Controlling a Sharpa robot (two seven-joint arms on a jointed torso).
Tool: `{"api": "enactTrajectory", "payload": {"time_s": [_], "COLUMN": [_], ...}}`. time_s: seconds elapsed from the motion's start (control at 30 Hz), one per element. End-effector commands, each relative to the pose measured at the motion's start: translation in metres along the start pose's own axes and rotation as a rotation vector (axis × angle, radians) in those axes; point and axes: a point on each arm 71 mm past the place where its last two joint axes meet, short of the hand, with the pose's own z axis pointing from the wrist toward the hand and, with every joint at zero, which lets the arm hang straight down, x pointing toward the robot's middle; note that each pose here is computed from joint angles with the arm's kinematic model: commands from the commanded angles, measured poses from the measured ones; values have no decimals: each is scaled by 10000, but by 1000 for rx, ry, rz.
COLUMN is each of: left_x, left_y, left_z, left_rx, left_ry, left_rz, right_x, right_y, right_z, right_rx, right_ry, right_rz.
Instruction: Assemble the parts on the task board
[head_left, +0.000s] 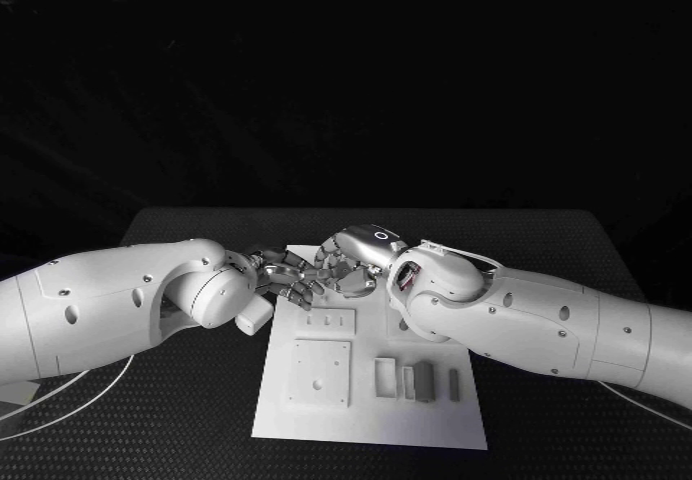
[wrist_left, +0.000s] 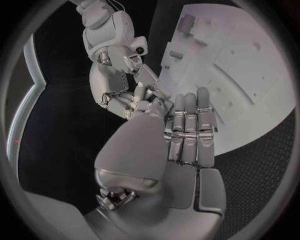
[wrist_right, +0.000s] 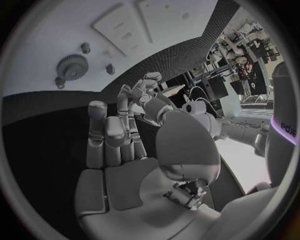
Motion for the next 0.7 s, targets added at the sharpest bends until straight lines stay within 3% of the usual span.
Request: {"api": "enactTrajectory", "payload": {"time_s": [0.03,0.47,0.7], "left_x": [44,31,1], "left_y": [-85,-75,-53], "left_z": [-10,-15,-17], "left_rx": [51,46,29], "left_ry": [17,16,4], "left_rz": [-6,7,40], "right_x": [55,40,-1], "right_y": [39,-72,-157], "right_z": [-4,-11,-69], "right_rx": [-23,2,25], "right_ry": [33,11,-64], "right_rz": [-1,-20,-10]}}
